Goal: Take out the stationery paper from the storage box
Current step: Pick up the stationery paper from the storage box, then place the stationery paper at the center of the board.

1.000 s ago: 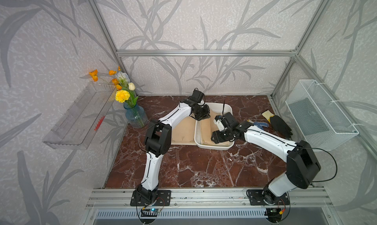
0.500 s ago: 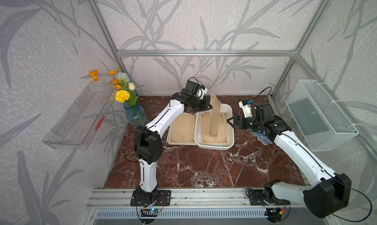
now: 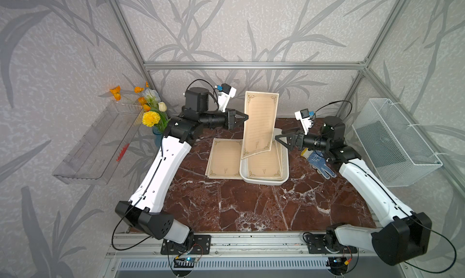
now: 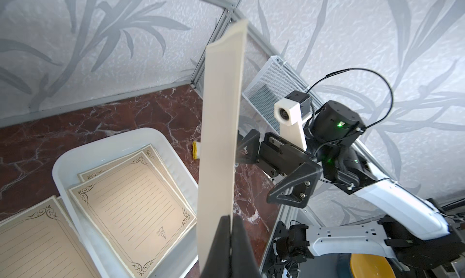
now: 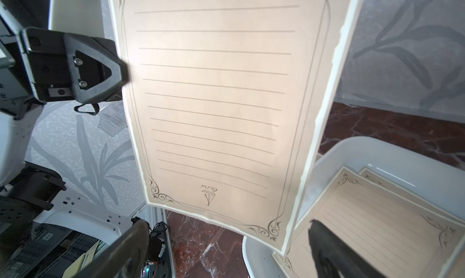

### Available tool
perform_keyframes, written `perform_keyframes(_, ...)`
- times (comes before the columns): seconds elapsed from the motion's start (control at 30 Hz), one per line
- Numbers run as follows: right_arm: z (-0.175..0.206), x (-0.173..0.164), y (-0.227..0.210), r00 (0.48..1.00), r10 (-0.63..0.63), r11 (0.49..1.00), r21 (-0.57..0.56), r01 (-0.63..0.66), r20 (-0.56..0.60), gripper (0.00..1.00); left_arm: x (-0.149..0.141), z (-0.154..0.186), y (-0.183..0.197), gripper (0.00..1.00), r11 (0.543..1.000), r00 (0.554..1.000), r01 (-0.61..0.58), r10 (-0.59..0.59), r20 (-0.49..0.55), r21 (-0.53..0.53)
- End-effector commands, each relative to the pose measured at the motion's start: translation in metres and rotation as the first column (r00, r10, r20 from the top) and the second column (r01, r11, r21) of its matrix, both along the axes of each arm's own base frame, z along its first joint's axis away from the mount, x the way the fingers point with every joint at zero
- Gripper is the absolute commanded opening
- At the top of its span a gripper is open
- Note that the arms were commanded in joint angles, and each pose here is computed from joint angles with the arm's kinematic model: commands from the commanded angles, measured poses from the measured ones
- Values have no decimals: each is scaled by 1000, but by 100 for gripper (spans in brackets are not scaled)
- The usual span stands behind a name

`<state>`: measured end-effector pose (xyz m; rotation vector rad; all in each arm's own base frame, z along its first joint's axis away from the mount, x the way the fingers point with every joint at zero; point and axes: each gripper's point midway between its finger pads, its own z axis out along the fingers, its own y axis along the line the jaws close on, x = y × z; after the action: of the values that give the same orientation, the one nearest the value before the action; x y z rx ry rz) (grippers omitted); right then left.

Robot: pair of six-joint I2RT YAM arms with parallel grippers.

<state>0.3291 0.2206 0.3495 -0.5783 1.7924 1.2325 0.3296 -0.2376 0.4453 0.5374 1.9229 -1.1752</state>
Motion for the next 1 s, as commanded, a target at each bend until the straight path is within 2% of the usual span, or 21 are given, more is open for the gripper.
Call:
perform_keyframes(0.0, 33, 8, 10, 992, 82, 992, 83, -90, 97, 99, -18, 24, 6, 0, 995, 998, 52, -49, 46, -82)
perform_keyframes(0.13, 49, 19, 33, 975, 196, 958, 192, -214, 107, 99, -26, 34, 12, 0, 987, 997, 72, -66, 42, -146)
perform_keyframes(0.33, 34, 27, 88, 935, 339, 924, 147, -352, 108, 99, -31, 42, 24, 0, 976, 997, 80, -76, 28, -204)
perform_keyframes(0.5, 25, 53, 96, 929, 360, 906, 207, -369, 83, 99, -46, 54, 32, 0, 970, 996, 85, -74, 56, -228)
perform_keyframes(0.7, 38, 55, 104, 891, 439, 855, 253, -453, 114, 98, -59, 61, 37, 0, 964, 995, 87, -74, 62, -251)
perform_keyframes(0.8, 44, 46, 109, 870, 478, 830, 261, -493, 124, 92, -56, 58, 40, 0, 964, 997, 69, -60, 43, -256)
perform_keyframes(0.87, 48, 33, 114, 839, 528, 797, 265, -543, 132, 83, -51, 54, 43, 0, 965, 999, 48, -43, 24, -256)
perform_keyframes(0.97, 55, 18, 119, 807, 573, 758, 280, -589, 143, 77, -41, 46, 50, 0, 966, 1000, 15, -17, -3, -259)
